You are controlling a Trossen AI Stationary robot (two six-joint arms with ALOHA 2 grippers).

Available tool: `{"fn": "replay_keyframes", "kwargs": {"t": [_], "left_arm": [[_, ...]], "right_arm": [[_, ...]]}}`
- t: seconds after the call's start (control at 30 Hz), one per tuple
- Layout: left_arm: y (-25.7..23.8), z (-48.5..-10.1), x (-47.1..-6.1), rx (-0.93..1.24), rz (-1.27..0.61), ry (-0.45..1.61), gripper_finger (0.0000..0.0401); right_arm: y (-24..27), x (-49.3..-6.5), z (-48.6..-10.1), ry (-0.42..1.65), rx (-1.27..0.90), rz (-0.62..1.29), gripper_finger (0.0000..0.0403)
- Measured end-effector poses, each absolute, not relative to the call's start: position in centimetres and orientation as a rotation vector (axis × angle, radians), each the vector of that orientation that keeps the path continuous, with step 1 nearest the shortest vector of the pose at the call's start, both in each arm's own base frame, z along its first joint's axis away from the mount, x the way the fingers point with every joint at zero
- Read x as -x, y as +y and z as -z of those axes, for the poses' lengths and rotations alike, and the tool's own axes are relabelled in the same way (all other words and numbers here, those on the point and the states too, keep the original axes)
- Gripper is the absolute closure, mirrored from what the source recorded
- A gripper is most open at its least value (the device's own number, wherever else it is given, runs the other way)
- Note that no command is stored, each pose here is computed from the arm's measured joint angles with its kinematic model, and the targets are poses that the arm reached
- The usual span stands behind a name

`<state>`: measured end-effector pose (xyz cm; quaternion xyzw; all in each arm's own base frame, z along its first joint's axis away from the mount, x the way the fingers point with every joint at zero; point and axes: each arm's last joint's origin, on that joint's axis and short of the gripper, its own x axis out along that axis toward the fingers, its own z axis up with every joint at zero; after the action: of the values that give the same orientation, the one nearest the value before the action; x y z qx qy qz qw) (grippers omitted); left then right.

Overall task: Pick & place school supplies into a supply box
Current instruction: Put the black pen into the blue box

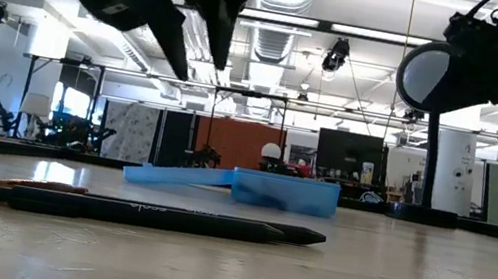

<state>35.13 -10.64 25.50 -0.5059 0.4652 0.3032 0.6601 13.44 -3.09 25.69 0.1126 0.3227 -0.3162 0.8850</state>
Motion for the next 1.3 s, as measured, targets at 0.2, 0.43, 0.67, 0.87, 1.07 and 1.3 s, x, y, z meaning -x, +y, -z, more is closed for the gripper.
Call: {"fn": "replay_keyframes", "kwargs": {"t": [0.2, 0.43, 0.67, 0.87, 1.07, 1.3], "left_arm": [[-9.0, -24.2, -31.1, 1.141, -0.711, 1.088, 0.0271], [-8.1, -23.4, -26.6, 1.005, -0.643, 1.119, 0.0271], [-8.3, -21.6, -23.8, 0.961, -0.566, 1.105, 0.0271], [-8.8, -20.7, -23.6, 0.892, -0.466, 1.031, 0.0271], [-8.8, -20.5, -23.4, 0.816, -0.423, 1.050, 0.0271], [-8.9, -20.6, -23.4, 0.757, -0.382, 1.058, 0.0271]], "right_arm": [[-2.4, -15.1, -24.7, 0.730, -0.339, 0.345, 0.0172], [-2.0, -18.9, -23.1, 0.780, -0.314, 0.183, 0.0172], [2.4, -23.2, -20.9, 0.916, -0.104, -0.063, 0.0172], [7.5, -26.0, -19.4, 0.870, 0.035, -0.149, 0.0172], [10.5, -29.8, -16.6, 0.893, 0.039, -0.152, 0.0172], [13.5, -33.3, -14.1, 0.921, 0.121, -0.178, 0.0174]]}}
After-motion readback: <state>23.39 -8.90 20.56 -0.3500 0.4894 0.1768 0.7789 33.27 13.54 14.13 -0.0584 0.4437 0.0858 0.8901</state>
